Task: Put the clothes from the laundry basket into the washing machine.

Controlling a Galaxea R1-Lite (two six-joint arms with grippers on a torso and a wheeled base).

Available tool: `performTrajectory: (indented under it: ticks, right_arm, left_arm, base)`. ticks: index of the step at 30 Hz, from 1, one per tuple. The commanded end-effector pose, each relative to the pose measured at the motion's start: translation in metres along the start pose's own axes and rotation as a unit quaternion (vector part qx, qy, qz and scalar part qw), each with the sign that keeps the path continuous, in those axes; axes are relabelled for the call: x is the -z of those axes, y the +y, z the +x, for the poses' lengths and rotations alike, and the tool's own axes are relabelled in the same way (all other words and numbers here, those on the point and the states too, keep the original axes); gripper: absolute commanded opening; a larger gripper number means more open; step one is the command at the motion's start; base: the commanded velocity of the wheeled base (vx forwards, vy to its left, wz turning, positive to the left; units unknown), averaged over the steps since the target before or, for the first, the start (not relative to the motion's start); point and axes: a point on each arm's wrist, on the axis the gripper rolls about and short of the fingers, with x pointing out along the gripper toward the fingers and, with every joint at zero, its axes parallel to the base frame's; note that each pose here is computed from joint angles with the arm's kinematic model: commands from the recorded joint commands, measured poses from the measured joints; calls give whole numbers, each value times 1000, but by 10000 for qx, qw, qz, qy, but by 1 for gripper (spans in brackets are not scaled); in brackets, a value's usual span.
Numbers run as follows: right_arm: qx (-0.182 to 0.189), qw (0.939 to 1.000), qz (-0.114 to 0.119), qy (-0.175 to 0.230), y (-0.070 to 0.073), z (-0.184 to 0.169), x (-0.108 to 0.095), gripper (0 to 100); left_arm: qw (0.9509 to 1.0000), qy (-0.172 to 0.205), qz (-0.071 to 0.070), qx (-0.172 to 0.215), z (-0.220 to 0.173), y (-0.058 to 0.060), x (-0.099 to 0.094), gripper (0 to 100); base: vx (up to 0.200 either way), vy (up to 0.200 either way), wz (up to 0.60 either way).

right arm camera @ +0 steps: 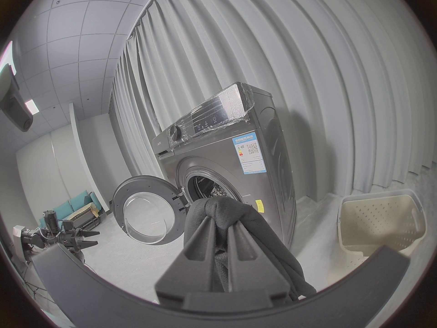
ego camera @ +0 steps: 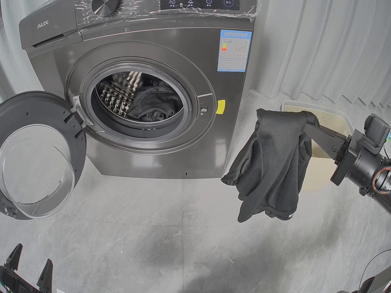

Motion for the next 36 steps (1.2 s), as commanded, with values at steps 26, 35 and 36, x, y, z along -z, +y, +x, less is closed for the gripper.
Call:
performTrajectory:
  ticks: [26,35,36]
  right_arm:
    - [9,10000,0,4,0,0,0,0]
    - [13,10000,3,42,-1,1,2,0]
    - [13,10000,3,42,-1,1,2,0]
  left_arm:
    - [10000,31,-4,-2,0,0,5,100]
    - [10000,31,-4,-2,0,0,5,100]
    - [10000,31,-4,-2,0,0,5,100]
  base:
    - [0,154,0]
    - [0,0,0]
    - [0,0,0]
